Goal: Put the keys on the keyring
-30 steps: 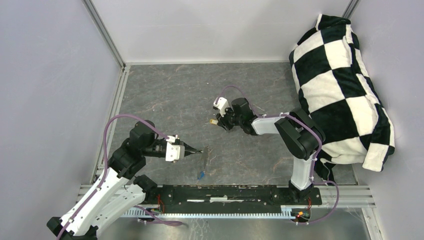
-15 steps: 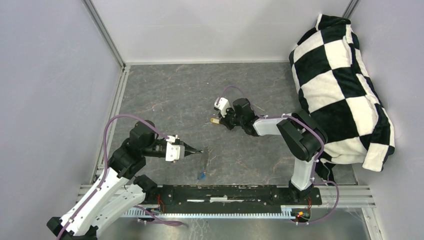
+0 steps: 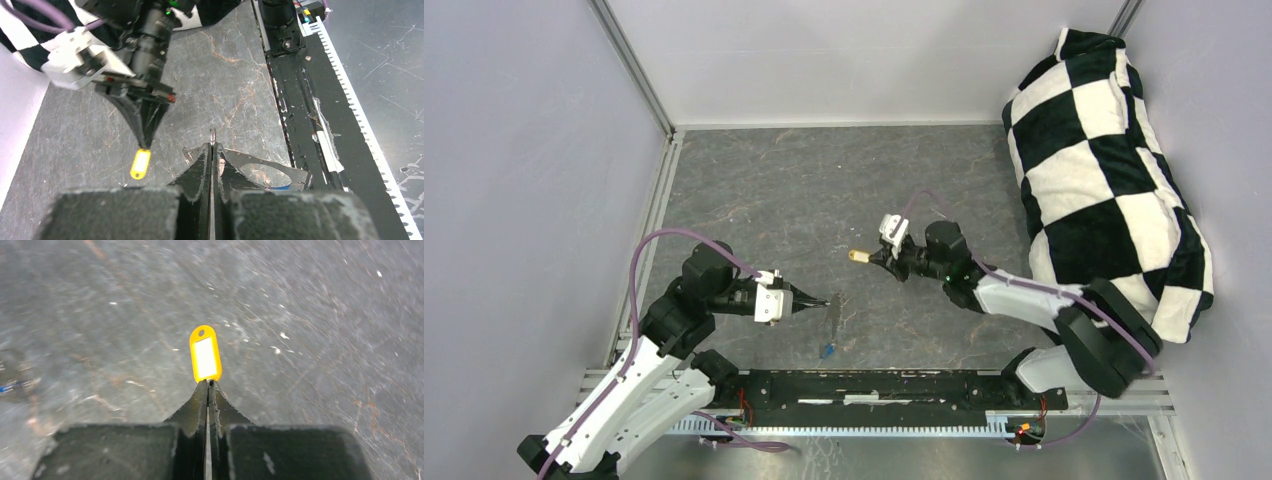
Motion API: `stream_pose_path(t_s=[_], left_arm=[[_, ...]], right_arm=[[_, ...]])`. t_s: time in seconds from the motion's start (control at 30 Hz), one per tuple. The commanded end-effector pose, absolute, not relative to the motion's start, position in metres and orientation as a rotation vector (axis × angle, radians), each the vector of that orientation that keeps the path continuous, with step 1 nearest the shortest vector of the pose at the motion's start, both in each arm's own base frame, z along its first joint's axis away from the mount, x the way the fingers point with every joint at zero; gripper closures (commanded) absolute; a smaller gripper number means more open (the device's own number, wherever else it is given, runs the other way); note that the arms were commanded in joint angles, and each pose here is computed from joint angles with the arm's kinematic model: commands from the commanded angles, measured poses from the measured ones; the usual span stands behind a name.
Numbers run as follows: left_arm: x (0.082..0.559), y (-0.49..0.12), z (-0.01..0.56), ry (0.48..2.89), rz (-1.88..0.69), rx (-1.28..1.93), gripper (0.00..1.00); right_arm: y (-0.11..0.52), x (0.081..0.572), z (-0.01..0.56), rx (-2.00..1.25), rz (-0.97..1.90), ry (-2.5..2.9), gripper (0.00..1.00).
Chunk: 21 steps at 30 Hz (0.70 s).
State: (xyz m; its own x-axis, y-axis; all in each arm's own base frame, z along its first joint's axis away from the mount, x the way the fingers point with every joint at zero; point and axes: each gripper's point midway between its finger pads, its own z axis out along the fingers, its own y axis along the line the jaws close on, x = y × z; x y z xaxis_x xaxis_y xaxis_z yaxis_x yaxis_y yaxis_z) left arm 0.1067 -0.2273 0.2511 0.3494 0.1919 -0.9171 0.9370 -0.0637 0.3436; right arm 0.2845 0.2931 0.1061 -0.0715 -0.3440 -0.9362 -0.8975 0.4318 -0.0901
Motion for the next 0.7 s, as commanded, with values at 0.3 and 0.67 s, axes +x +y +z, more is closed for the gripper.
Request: stream_pose_path(t_s=[0.3, 0.67], left_arm=[[0.107, -0.229, 0.270, 1.010, -0.854, 1.493, 0.98], [0.105, -0.226, 0.275, 1.013, -0.841, 1.491, 0.98]], right_arm=[[0.282, 0.226, 0.103, -1.205, 0.567, 1.630, 1.00], [0.261, 0.222, 0.046, -1.179, 0.492, 1.810, 0.89]])
